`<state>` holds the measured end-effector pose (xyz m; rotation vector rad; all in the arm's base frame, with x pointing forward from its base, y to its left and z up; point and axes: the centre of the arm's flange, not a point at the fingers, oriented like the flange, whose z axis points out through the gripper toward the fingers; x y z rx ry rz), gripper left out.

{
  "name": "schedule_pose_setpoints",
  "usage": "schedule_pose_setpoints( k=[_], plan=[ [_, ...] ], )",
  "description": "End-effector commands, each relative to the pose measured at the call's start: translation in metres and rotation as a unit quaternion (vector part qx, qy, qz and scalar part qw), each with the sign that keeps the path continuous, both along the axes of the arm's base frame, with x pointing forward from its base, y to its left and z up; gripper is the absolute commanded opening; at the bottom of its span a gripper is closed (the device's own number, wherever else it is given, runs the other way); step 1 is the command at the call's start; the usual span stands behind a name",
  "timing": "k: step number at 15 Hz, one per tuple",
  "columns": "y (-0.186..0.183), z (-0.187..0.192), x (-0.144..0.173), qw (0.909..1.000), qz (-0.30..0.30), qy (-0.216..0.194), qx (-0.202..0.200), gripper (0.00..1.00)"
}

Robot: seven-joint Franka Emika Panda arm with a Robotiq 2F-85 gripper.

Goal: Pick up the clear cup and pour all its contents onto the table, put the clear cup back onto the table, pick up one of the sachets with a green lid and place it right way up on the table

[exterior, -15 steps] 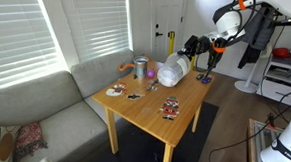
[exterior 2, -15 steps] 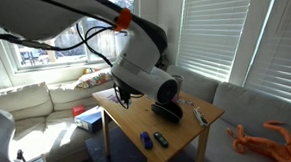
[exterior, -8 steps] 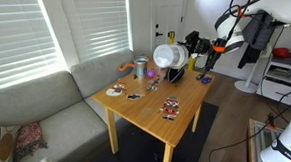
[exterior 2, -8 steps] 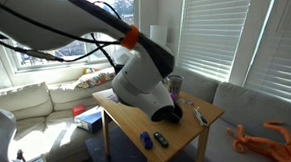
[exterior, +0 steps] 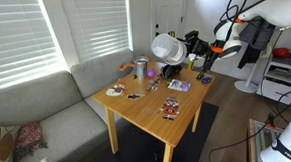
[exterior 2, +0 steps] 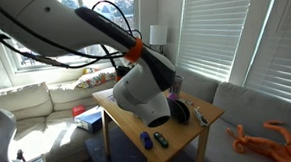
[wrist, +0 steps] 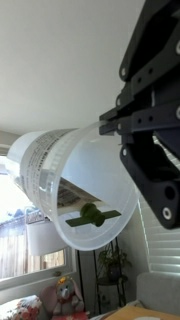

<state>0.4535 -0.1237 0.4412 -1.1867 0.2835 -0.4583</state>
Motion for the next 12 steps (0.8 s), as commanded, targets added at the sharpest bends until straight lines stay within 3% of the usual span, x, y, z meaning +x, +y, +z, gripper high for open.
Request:
schedule_pose_setpoints(
  k=[1, 4, 7, 8, 9, 10, 12],
  plan=[
    [0.0027, 0.0046, 0.0025, 0.9996, 0.007, -0.014, 0.023, 0.01],
    [0.0034, 0.0103, 0.0031, 0.9969, 0.006, -0.048, 0.061, 0.01],
    [0.0045, 0.0088, 0.0041, 0.9966, 0.009, -0.048, 0.066, 0.01],
    [0.0060, 0.0086, 0.0034, 0.9945, 0.016, -0.059, 0.085, 0.01],
    [0.0072, 0.0064, 0.0042, 0.9978, 0.012, -0.041, 0.052, 0.01],
    [0.0085, 0.0073, 0.0046, 0.9952, 0.017, -0.049, 0.083, 0.01],
    [0.0107, 0.0073, 0.0059, 0.9964, 0.018, -0.043, 0.071, 0.01]
  ],
)
